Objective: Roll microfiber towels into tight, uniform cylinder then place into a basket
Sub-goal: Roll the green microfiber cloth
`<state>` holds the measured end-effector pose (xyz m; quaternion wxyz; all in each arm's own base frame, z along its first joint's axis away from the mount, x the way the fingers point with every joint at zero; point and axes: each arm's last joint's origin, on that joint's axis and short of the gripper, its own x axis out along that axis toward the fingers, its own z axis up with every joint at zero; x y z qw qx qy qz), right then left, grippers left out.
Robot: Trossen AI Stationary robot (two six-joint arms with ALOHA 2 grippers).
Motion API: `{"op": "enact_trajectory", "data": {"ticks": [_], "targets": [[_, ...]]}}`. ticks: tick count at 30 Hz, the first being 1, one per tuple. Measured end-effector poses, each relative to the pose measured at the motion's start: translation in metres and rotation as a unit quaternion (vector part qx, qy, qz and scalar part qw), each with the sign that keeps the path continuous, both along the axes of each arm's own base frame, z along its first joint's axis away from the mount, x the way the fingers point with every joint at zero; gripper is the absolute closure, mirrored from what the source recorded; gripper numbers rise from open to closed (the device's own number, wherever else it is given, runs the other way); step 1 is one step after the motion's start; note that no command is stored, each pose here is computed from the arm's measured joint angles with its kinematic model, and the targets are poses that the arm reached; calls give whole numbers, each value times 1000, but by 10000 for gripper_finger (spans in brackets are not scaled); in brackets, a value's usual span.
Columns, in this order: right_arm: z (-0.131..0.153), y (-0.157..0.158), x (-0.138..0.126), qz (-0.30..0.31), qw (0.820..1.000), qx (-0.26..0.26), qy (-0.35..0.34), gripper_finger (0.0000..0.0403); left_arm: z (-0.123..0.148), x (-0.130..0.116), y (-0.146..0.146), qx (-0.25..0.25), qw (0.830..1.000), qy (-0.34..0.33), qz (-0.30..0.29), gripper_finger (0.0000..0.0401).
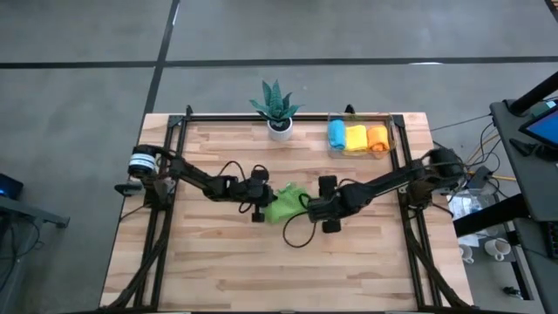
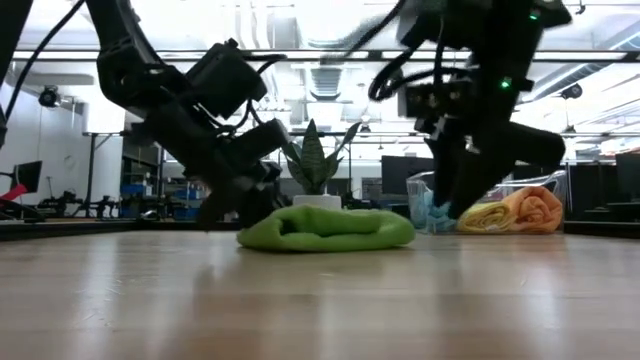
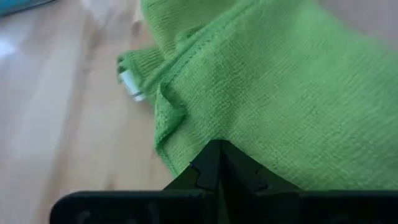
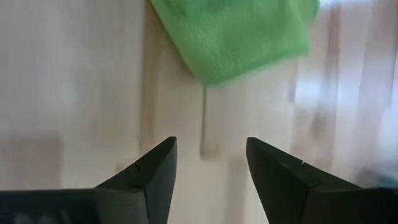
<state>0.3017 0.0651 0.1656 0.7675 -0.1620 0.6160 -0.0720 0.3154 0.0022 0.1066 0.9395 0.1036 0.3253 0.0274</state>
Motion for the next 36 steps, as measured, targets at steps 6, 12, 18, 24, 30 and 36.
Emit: {"op": "enact_trajectory", "data": {"ticks": [6, 12, 18, 24, 30, 36], "targets": [[-9, -9, -3, 10, 985, 69, -159, 216, -5, -7, 7, 116, 991, 62, -9, 401], [-12, -14, 1, 44, 972, 62, -221, 216, 9, 3, 14, 256, 965, 58, -4, 401], [-12, -27, 2, 18, 974, 9, -224, 216, 45, 7, 11, 334, 941, 43, 35, 401], [-16, -45, 3, -7, 968, 3, -250, 216, 72, -1, -9, 191, 979, -64, -5, 401], [-15, -58, 6, -22, 962, -3, -273, 217, 54, -2, -19, 104, 993, -56, -5, 401], [-23, -71, 7, -54, 962, 6, -267, 232, 14, 7, -19, 86, 996, -17, 11, 401]]}}
